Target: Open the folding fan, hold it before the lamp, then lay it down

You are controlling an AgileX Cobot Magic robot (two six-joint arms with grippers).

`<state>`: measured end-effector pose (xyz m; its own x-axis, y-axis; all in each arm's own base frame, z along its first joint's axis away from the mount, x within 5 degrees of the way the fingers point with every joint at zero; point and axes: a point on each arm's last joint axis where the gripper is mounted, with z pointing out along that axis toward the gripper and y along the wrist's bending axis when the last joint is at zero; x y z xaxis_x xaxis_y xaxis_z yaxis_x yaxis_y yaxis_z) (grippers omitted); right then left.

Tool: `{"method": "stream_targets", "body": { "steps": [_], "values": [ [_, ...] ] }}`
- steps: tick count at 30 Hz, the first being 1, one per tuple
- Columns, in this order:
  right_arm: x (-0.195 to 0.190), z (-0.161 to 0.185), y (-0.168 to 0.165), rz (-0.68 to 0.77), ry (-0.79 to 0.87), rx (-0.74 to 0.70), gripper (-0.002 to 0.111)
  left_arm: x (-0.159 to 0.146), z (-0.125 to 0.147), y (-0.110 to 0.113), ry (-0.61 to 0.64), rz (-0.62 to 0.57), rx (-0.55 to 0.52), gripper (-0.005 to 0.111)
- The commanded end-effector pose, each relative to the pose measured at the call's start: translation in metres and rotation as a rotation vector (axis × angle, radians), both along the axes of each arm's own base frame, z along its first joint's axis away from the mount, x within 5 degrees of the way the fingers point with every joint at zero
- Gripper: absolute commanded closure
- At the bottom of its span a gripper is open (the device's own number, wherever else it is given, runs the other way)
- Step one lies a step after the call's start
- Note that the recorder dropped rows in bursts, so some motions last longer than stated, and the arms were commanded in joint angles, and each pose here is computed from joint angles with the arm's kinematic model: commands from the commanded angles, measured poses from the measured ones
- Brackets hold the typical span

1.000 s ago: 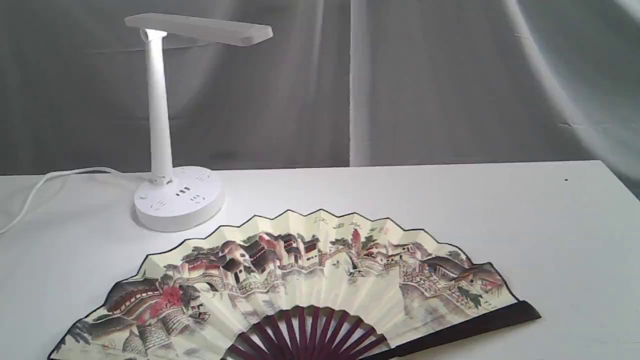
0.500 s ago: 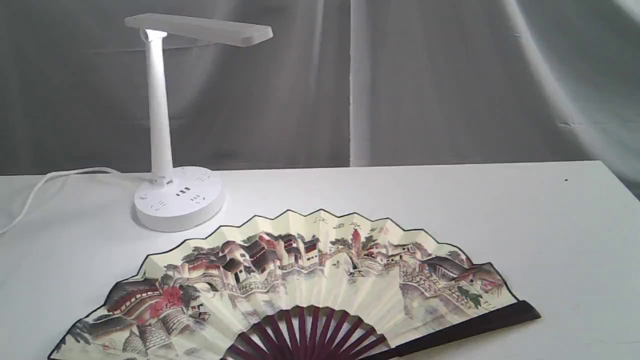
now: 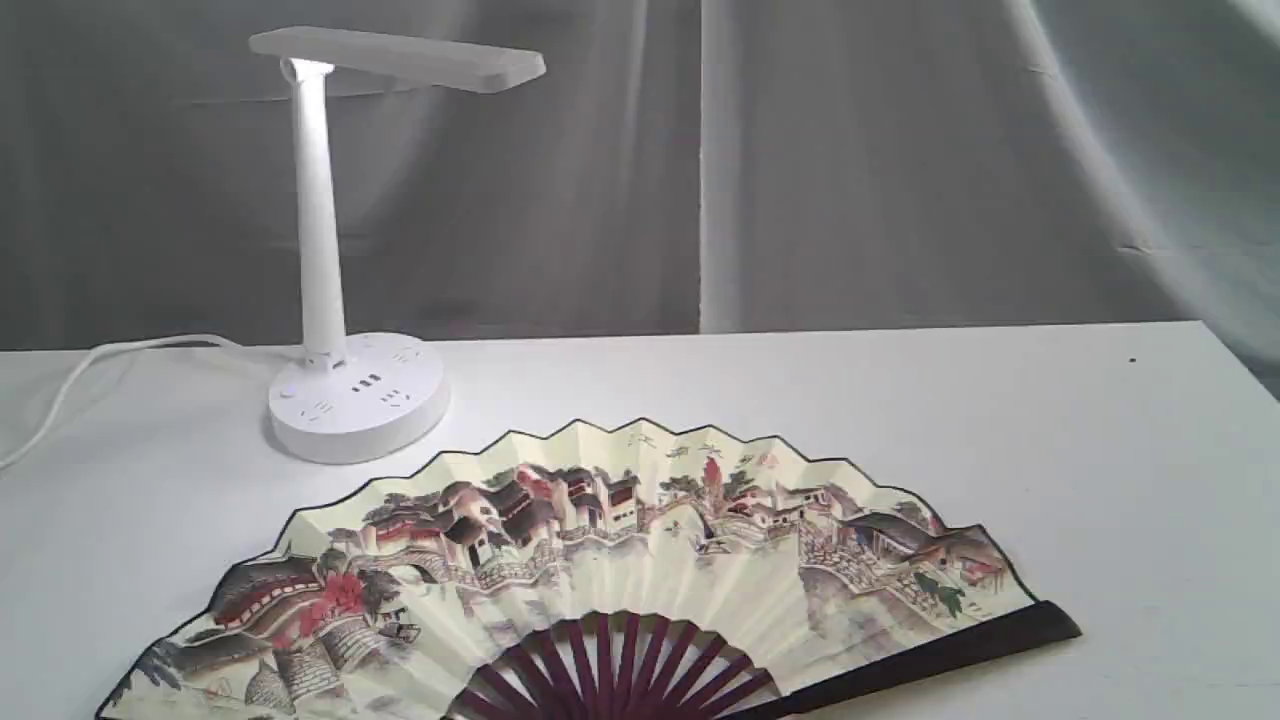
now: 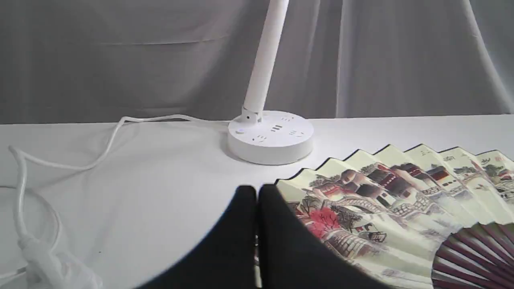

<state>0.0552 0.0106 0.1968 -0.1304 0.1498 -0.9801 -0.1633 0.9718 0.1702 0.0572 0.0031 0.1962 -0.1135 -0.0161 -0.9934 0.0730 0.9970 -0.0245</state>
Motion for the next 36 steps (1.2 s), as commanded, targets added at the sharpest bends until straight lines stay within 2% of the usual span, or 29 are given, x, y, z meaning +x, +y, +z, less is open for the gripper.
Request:
{"method": "stream_targets", "body": {
  "steps": [1, 14, 15, 16, 18, 20, 22, 24, 27, 30, 36],
  "values": [
    [0.000, -0.001, 0.000, -0.002, 0.001, 0.006, 0.108, 0.000, -0.001, -0.001, -0.004, -0.003, -0.016, 0.107],
    [0.000, -0.001, 0.000, -0.002, 0.001, 0.007, 0.108, 0.000, -0.001, -0.001, -0.005, -0.004, -0.009, 0.107],
    [0.000, -0.001, 0.000, -0.002, 0.001, 0.007, 0.108, 0.000, -0.001, -0.001, 0.000, -0.006, -0.026, 0.107],
    [0.000, -0.001, 0.000, -0.002, 0.001, 0.007, 0.108, 0.000, -0.002, -0.002, 0.019, -0.009, -0.092, 0.107],
    [0.000, -0.001, 0.000, -0.002, 0.001, 0.007, 0.108, -0.001, -0.005, -0.007, 0.077, -0.037, -0.278, 0.107],
    [0.000, -0.001, 0.000, -0.002, 0.001, 0.007, 0.108, -0.002, -0.002, -0.013, 0.059, -0.102, -0.315, 0.107],
    [0.000, -0.001, 0.000, -0.002, 0.001, 0.007, 0.108, -0.003, 0.001, -0.017, 0.025, -0.161, -0.275, 0.107],
    [0.000, -0.001, 0.000, -0.002, 0.001, 0.007, 0.108, -0.003, 0.003, -0.020, -0.018, -0.206, -0.153, 0.107],
    [0.000, -0.001, 0.000, -0.002, 0.001, 0.007, 0.108, -0.003, 0.002, -0.019, -0.027, -0.202, -0.023, 0.107],
    [0.000, -0.001, 0.000, -0.002, 0.001, 0.007, 0.108, -0.003, 0.000, -0.015, -0.007, -0.129, -0.011, 0.107],
    [0.000, -0.001, 0.000, -0.002, 0.001, 0.007, 0.108, -0.002, -0.007, -0.006, 0.075, 0.040, -0.083, 0.107]
  ]
}}
